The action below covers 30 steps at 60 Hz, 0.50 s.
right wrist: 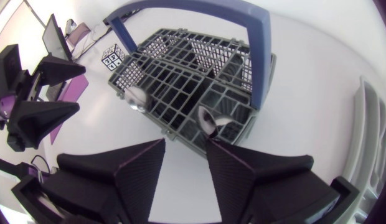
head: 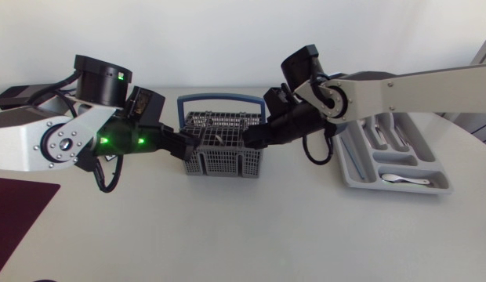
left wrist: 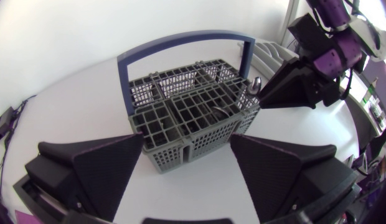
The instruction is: Transfer all utensils from the basket to the drawer tray.
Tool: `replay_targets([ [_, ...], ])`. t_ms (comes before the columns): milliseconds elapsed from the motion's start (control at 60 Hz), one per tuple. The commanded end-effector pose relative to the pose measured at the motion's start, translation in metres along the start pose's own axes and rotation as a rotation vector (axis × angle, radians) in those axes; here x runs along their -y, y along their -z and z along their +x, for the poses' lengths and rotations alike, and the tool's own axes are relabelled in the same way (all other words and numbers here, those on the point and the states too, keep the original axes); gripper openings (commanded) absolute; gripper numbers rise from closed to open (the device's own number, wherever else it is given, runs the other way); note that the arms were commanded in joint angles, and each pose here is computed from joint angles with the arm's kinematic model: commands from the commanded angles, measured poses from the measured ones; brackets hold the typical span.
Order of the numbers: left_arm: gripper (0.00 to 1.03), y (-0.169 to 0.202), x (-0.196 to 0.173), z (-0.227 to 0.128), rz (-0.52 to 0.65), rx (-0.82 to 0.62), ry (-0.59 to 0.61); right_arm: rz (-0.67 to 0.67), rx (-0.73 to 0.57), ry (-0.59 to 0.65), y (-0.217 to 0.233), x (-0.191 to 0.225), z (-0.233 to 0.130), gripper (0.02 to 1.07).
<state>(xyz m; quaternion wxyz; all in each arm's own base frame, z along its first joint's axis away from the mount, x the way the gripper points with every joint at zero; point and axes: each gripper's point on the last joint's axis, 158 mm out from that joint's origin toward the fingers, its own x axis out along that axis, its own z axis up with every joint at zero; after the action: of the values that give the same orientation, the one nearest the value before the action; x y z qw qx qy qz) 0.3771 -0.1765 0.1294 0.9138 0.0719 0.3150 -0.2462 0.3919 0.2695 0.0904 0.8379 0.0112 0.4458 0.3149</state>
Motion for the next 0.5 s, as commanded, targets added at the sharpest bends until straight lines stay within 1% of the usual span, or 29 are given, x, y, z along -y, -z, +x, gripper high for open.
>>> replay_targets([
  [0, 0.97, 0.008, 0.003, 0.004, 0.017, -0.013, 0.012, 0.029, -0.001, 0.013, -0.004, 0.007, 0.004, 0.52],
  [233, 0.97, 0.008, 0.002, 0.004, 0.025, -0.013, 0.011, 0.038, 0.014, 0.022, -0.005, 0.011, -0.007, 0.52],
  [483, 0.97, 0.008, 0.003, 0.004, 0.028, -0.010, 0.013, 0.037, 0.022, 0.026, -0.012, 0.015, -0.003, 0.52],
])
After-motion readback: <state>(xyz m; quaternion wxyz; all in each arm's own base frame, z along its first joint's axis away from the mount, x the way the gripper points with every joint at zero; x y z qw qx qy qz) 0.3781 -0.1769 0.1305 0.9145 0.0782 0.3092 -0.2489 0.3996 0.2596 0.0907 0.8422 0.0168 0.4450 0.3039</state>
